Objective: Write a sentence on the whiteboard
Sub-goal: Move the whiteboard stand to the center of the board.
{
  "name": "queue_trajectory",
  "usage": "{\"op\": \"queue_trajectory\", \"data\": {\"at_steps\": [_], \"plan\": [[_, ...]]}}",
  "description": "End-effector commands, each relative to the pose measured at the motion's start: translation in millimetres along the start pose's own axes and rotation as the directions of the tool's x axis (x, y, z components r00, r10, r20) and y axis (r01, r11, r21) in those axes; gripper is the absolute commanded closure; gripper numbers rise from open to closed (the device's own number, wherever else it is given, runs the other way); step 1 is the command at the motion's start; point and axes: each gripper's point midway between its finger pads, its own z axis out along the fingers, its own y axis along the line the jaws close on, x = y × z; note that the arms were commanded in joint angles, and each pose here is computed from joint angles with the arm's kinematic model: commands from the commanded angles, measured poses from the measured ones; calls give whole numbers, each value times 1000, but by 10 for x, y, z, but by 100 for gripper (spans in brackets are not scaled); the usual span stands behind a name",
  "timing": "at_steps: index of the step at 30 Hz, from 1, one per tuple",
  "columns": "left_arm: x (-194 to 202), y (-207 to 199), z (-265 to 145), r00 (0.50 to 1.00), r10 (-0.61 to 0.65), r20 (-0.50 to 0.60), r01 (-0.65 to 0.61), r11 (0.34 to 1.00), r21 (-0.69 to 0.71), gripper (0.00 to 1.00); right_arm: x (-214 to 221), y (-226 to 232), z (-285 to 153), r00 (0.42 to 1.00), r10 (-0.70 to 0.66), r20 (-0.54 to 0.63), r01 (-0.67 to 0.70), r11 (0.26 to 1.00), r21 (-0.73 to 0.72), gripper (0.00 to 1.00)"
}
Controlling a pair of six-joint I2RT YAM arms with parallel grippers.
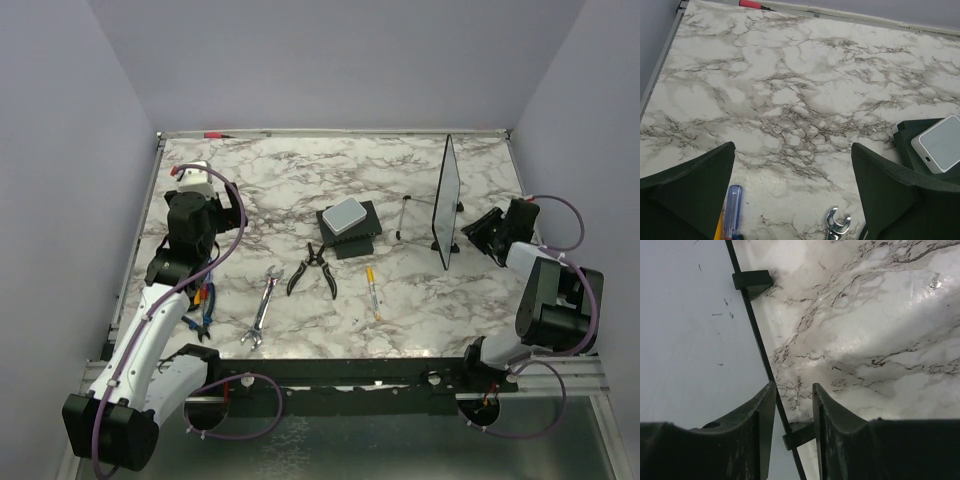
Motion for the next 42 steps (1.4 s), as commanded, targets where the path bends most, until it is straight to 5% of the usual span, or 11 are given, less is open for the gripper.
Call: {"op": "queue_trajectory", "data": {"at_steps": [1, 34, 42], "plan": [[40, -77, 12, 1000, 13, -3, -13, 999, 37, 1, -10, 110, 83, 1000, 1, -24, -2, 998, -62, 62], [32, -140, -35, 1000, 19, 8, -19, 999, 45, 1, 1085, 138, -339, 956, -18, -291, -32, 986, -166, 71], [59, -150, -17, 1000, 24, -2, -24, 998, 50, 1, 887, 185, -581, 981, -72, -183, 55, 994, -93, 69]]}}
